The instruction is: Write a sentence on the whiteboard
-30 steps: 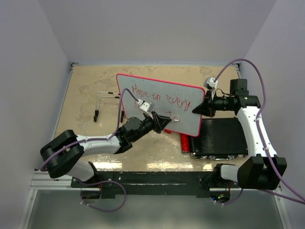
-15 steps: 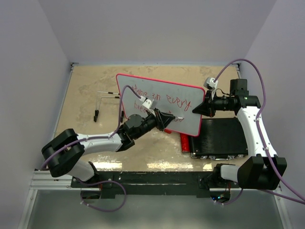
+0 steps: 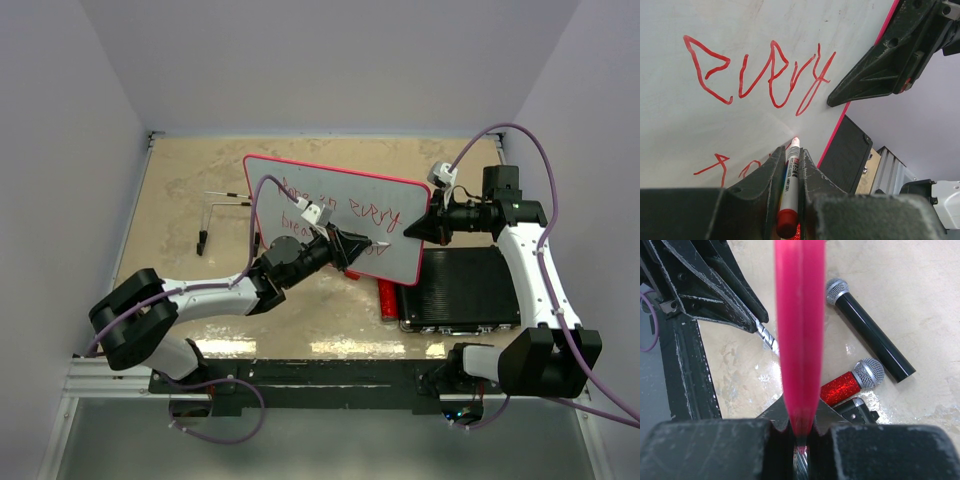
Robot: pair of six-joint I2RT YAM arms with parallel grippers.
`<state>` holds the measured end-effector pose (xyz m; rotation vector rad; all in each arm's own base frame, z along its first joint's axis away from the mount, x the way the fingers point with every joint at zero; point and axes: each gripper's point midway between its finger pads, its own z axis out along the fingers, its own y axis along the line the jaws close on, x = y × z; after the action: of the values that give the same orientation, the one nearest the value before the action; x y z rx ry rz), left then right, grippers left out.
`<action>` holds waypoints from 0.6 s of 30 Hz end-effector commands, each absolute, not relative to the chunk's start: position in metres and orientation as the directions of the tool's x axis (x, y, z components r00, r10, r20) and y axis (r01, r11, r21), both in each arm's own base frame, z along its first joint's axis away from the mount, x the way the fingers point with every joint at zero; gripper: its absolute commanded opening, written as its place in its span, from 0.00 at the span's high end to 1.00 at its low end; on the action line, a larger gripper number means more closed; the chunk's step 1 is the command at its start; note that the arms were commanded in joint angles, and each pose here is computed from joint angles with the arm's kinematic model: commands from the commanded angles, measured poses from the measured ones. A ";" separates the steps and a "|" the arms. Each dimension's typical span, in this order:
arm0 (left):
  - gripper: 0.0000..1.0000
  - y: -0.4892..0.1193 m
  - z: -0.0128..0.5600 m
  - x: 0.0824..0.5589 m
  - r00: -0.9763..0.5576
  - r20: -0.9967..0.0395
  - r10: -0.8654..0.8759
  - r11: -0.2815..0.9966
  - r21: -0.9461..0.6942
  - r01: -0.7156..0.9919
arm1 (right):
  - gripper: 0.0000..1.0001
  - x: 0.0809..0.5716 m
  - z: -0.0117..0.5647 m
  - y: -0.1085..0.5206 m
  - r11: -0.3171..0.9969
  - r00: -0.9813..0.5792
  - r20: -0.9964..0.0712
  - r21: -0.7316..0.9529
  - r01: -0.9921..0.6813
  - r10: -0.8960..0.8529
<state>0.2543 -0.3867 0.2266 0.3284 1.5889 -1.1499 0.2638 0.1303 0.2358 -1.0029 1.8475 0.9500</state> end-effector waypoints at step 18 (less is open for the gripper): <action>1.00 -0.379 0.167 0.245 -0.463 -0.851 -0.250 0.533 -0.520 0.668 | 1.00 0.253 0.256 0.139 0.354 -0.297 -0.922 0.199 -0.914 -0.248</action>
<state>0.2469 -0.3776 0.1831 0.3557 1.7017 -1.1060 0.2630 0.1305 0.2358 -1.0009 1.8499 0.9553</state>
